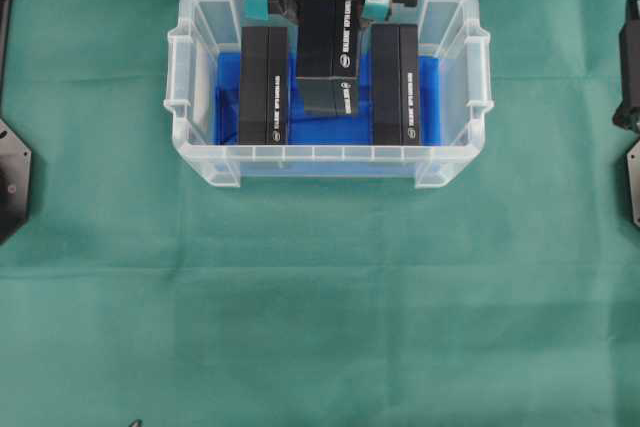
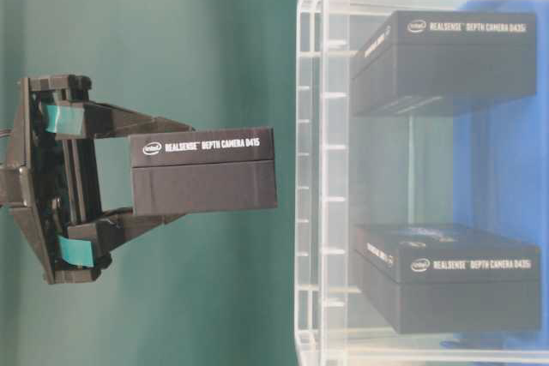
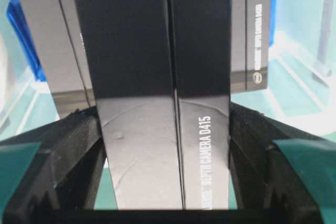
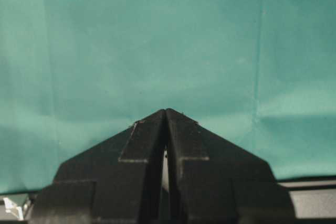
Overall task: Take the box out of the case with the left arm.
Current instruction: 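Pull the middle box up and out toward the front of the case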
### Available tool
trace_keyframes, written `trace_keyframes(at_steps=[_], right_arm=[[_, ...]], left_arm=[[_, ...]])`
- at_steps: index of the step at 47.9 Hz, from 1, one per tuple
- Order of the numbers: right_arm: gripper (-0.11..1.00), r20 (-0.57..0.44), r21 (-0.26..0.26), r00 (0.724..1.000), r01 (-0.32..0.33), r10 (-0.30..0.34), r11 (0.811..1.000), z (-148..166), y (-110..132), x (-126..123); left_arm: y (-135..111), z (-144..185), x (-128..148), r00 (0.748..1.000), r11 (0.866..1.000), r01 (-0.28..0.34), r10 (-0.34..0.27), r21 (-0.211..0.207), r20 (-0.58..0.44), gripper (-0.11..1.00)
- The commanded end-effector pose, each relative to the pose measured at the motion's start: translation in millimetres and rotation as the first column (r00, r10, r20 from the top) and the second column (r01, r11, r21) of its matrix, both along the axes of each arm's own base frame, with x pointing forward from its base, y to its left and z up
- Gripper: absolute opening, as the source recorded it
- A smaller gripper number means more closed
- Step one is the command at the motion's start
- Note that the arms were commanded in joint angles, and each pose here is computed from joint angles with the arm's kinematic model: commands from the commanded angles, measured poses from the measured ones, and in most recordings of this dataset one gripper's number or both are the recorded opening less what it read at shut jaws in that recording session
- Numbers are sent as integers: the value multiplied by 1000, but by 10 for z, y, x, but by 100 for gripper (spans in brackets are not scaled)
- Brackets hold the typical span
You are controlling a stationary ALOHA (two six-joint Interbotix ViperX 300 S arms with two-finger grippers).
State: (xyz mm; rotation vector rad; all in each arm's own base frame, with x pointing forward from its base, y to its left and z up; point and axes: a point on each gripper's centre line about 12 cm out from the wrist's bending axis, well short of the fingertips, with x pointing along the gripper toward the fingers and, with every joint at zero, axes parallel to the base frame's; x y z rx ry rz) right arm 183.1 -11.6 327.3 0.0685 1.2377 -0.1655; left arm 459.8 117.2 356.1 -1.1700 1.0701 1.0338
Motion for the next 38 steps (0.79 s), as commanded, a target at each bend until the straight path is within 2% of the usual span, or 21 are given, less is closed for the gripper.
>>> trace_keyframes(at_steps=[1, 38], right_arm=[[3, 20, -3, 1000, 3, -3, 1000, 60, -6, 9], [3, 23, -3, 1000, 2, -2, 1000, 70, -4, 11]], left_arm=[[-8, 201, -46, 999, 1000, -1, 1, 16, 50, 60], [-10, 204, -54, 999, 1000, 0, -1, 14, 44, 60]])
